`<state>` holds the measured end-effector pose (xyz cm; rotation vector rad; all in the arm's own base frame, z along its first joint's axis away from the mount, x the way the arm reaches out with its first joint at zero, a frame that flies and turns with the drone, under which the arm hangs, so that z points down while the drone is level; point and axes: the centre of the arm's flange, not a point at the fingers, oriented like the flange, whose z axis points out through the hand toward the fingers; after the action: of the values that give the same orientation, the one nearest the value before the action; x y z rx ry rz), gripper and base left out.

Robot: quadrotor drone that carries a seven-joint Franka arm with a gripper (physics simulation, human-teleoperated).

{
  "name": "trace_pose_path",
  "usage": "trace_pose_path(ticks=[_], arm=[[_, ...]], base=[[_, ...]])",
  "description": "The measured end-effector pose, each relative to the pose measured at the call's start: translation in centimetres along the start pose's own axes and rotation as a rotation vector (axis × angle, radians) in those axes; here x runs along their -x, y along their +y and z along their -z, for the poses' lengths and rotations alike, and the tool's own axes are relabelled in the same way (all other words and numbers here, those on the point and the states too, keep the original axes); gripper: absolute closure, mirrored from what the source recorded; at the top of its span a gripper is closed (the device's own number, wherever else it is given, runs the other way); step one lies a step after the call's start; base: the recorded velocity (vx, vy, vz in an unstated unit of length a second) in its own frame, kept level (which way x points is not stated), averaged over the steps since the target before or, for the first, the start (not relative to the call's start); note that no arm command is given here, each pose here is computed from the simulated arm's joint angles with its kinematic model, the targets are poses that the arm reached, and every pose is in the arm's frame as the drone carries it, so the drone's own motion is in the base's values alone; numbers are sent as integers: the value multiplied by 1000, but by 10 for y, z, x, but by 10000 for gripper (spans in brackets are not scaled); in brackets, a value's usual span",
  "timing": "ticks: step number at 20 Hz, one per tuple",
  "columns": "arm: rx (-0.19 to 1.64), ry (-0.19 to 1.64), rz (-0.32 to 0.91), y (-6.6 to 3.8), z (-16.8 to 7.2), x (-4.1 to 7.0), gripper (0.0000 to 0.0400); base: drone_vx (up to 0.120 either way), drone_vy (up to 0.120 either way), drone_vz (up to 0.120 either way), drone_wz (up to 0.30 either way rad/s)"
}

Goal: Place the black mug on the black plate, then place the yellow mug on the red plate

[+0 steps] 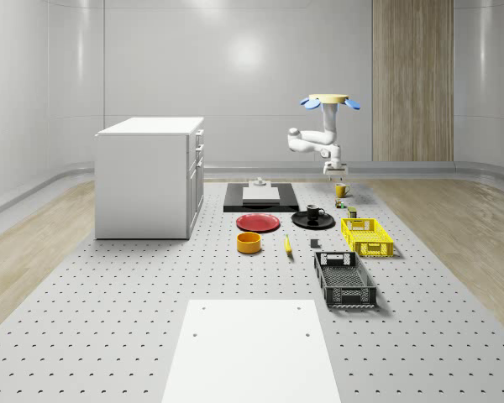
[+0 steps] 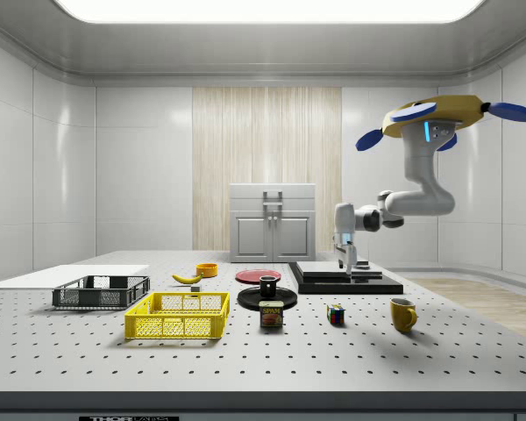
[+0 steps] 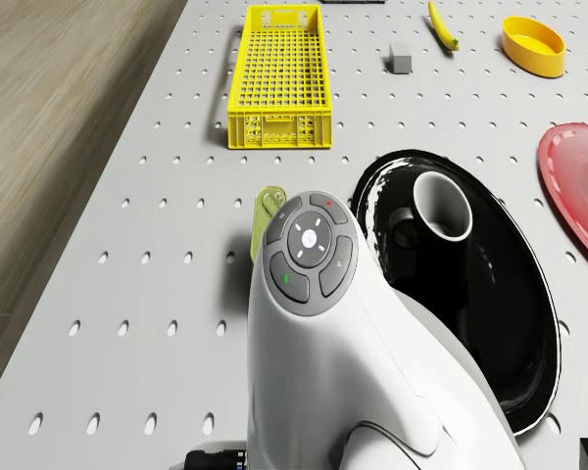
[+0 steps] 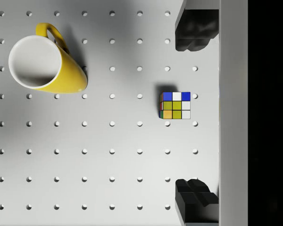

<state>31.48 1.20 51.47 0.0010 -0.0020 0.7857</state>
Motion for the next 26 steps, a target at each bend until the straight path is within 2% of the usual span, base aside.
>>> trace_pose_path(ticks=[2,6,18,23,26], arm=[[0,0,0,0,0,0,0],[0,0,0,0,0,0,0],[0,0,0,0,0,0,0],[0,0,0,0,0,0,0],[0,0,0,0,0,0,0]], base=[[-120,0,0,0],[-120,0,-100,0],[-120,0,0,0],[-120,112,0,0],[-120,0,0,0]])
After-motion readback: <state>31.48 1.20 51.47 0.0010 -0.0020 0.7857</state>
